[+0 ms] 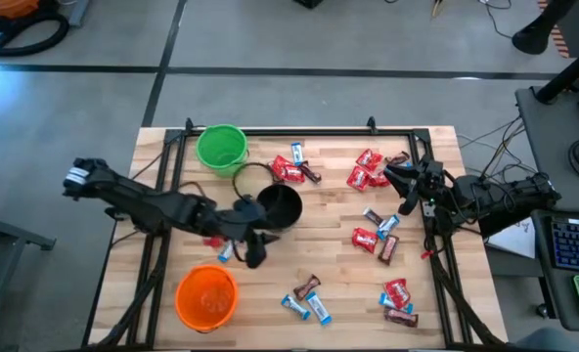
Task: Sort candy
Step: Put the brown chocolate into the black bucket
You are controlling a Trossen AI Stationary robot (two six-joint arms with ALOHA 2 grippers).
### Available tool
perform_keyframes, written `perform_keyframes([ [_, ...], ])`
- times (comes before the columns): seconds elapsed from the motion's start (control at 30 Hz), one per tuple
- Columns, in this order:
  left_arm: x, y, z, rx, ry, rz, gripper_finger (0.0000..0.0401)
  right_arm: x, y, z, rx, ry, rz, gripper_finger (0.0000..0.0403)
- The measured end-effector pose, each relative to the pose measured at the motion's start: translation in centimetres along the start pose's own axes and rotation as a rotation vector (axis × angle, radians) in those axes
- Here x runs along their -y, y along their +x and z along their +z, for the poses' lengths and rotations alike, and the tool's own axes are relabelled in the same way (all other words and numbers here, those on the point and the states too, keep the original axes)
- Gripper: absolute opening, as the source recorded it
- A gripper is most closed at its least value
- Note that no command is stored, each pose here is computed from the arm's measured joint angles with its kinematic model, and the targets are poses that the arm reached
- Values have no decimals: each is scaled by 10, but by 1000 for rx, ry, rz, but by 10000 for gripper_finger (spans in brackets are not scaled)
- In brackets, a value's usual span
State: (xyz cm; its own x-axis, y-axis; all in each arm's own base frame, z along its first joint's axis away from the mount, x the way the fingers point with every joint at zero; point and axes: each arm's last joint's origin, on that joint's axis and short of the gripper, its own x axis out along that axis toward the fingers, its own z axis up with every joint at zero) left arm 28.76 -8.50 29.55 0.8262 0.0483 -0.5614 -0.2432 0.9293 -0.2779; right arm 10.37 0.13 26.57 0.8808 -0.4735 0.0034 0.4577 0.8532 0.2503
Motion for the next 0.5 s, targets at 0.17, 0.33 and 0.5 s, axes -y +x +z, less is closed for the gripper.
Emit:
perform_keyframes([
  [0.17, 16, 29, 5, -49, 21, -29, 135, 0, 0, 0, 0, 26, 1, 109],
  [0.33, 33, 50, 16, -62, 66, -52, 135, 0, 0, 0, 0, 26, 1, 109],
  [0.5, 42, 58, 21, -100, 104, -37, 135, 0, 0, 0, 0, 28, 2, 109],
])
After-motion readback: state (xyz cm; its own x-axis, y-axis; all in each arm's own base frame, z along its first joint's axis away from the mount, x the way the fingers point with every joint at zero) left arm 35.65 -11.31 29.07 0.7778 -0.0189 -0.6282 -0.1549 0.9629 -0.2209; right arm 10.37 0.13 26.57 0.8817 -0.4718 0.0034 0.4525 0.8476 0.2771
